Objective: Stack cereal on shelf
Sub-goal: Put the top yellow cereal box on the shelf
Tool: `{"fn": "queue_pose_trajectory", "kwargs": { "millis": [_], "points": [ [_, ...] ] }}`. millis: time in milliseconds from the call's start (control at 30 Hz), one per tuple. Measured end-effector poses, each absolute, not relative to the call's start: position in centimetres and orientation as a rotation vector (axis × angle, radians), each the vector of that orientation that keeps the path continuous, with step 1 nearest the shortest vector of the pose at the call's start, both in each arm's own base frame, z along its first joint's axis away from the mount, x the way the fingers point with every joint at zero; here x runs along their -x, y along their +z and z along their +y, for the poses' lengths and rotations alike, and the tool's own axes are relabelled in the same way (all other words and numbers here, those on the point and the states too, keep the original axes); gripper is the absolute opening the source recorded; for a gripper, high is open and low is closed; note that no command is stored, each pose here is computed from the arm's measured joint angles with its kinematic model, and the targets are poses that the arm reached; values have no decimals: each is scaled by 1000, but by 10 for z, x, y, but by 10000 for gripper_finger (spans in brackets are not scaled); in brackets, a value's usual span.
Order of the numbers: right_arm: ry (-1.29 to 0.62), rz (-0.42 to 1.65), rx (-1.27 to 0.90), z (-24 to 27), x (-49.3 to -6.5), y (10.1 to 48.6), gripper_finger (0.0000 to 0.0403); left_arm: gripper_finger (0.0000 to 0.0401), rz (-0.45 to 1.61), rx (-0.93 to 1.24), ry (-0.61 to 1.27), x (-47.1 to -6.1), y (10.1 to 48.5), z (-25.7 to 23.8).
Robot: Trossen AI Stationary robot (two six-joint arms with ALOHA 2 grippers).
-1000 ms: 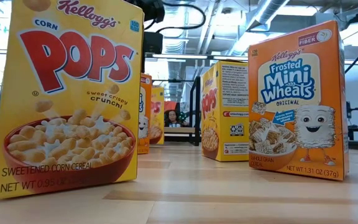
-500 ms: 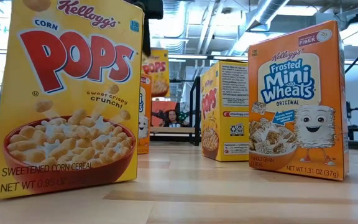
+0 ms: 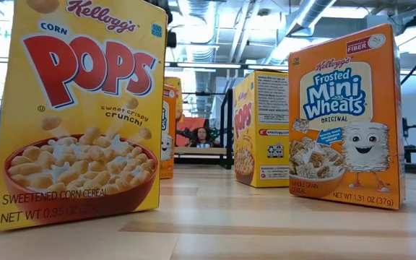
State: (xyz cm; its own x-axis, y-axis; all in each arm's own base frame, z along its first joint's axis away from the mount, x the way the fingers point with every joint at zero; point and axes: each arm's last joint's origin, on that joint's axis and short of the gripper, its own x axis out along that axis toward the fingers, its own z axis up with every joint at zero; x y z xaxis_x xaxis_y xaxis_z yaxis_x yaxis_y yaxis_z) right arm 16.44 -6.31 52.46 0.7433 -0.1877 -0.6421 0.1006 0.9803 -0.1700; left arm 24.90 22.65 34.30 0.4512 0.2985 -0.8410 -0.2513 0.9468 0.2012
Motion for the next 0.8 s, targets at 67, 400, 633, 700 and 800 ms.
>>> {"fn": "queue_pose_trajectory", "kwargs": {
  "millis": [67,400,633,700,800],
  "points": [
    [-160,724,125,-65,-167,523,232,135,1087,-46,314,-253,331,234],
    [-167,739,104,-68,-174,520,232,135,1171,-40,270,-254,300,260],
    [-169,737,105,-68,-174,521,232,135,1178,-77,242,-250,301,263],
    [-172,735,107,-68,-174,521,232,135,1177,-96,237,-250,301,264],
    [-174,735,108,-68,-174,521,232,135,1162,-109,243,-251,302,265]
  ]
}}
